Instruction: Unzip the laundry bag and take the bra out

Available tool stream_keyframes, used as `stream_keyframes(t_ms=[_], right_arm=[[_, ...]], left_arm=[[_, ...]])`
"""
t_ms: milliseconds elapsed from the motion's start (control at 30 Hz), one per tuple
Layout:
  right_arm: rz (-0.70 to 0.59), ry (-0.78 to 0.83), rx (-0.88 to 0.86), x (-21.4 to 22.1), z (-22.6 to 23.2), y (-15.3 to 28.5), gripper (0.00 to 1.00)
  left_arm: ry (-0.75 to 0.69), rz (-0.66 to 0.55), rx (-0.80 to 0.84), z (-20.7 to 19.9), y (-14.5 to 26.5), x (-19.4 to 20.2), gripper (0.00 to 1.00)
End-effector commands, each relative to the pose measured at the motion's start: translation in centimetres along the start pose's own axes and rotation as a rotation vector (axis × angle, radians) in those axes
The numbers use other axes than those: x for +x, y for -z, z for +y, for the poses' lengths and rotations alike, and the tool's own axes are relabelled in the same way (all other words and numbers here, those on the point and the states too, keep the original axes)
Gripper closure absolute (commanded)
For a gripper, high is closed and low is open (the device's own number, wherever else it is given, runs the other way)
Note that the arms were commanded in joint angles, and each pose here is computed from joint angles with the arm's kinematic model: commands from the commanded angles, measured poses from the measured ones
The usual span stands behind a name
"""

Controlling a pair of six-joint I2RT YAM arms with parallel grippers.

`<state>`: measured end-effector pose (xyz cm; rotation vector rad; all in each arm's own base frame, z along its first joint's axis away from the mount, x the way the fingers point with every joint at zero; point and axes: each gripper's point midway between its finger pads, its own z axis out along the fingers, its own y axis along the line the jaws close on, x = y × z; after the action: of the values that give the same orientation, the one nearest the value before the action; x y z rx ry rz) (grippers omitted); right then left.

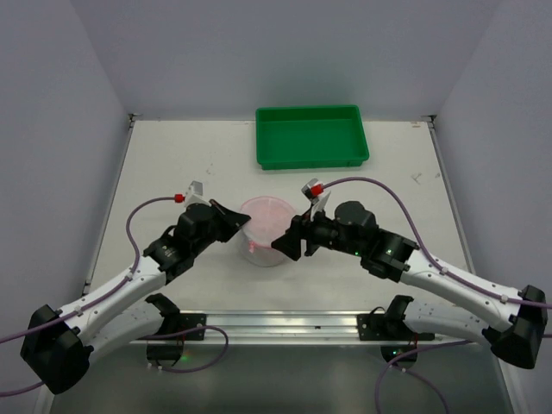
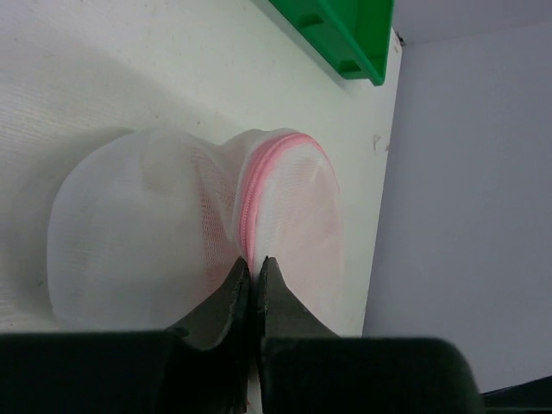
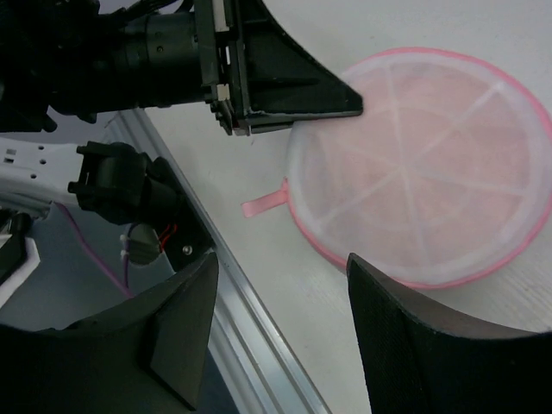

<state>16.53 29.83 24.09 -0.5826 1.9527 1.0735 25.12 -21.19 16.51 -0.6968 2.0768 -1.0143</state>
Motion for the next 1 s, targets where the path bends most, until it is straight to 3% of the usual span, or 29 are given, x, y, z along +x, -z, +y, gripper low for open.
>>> stream_keyframes(t_ms=[0, 167, 300, 533, 700, 800, 833, 967], right_arm=[[-0.101, -0.015, 0.023, -2.2, 1.6, -2.9, 0.37], [-0.038, -0.09, 0.061, 0.6, 1.4, -5.9, 0.39], [-0.022, -0.216, 0.132, 2.6, -0.3, -6.0, 0.38], [0.037, -0.295, 0.219, 5.8, -3.4, -6.2, 0.35], [0.017, -0.275, 0.241, 5.3, -5.6, -5.6, 0.34], [0.026, -0.251, 0.243, 4.9, -7.2, -5.5, 0.34], [0.035, -0.247, 0.244, 4.8, -7.7, -5.6, 0.34], [0.039, -0.172, 0.243, 4.5, -8.2, -5.9, 0.34]], left_arm=[[0.09, -0.107, -0.022, 0.0, -0.4, -1.8, 1.0], [0.08, -0.093, -0.046, 1.5, -0.2, -1.2, 1.0], [0.101, -0.09, -0.061, 3.3, 0.4, -0.6, 1.0], [0.091, -0.048, -0.046, 5.2, 0.5, 0.9, 1.0], [0.005, 0.038, -0.005, 4.8, 0.9, 2.4, 0.76], [-0.037, 0.088, 0.012, 5.0, 1.3, 3.4, 0.55], [-0.062, 0.099, 0.022, 4.9, 1.4, 3.5, 0.44], [-0.18, 0.099, 0.025, 4.3, 1.8, 3.0, 0.18]])
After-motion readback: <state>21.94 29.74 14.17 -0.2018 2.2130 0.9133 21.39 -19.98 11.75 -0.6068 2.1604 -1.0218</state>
